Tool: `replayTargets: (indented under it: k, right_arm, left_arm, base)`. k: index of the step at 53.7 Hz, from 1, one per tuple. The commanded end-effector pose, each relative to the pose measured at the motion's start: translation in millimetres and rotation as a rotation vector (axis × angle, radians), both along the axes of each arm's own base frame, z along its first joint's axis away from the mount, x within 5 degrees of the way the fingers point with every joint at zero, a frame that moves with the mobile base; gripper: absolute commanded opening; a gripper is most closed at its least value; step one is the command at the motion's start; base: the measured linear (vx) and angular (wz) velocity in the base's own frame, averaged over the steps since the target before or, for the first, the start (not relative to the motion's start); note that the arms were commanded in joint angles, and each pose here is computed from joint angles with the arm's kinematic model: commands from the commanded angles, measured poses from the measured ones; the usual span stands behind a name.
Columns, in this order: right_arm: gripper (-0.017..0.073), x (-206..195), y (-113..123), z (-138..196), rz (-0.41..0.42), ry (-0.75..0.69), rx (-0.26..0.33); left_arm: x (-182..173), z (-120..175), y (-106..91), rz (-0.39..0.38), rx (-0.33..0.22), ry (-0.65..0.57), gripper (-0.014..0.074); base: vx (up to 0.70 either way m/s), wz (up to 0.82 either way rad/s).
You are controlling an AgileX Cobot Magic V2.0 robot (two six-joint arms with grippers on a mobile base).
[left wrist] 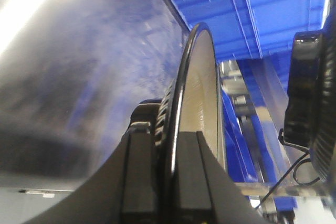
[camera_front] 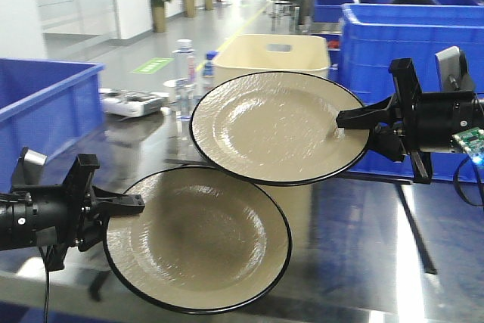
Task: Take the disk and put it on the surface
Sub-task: 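Drive the base to the steel counter holding both plates, then lower the left-held plate onto the counter and open the left gripper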
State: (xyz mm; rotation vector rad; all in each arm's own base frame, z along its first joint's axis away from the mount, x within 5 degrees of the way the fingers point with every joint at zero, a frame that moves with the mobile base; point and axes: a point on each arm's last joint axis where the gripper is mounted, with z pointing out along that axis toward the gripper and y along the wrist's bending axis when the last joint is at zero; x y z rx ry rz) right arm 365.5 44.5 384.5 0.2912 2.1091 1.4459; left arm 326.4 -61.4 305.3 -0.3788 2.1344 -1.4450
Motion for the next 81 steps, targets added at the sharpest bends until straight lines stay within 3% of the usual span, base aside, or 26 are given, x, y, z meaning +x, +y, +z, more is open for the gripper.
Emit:
replayTargets:
  k: [1,28,81]
  right_arm:
    - [-0.0008,-15.6,1.2,43.7,-0.017,-0.117,0.124]
    - [-0.0008,-15.6,1.2,43.7,-0.017,-0.117,0.124]
    - [-0.0008,-15.7,1.1,43.8,-0.017,-0.117,0.124]
  left_arm:
    - [-7.0,35.0,-3.9,0.0,-0.146,-0.069,-0.0004]
    - [-7.1,35.0,-4.0,-0.001,-0.147,-0.069,-0.0004]
    - [-6.9,35.4,-3.9,0.001,-0.152,-0.069,-0.0004]
  base:
    - [0.2,-0.48]
    - [0.17,-0.32]
    - [0.06,-0.03]
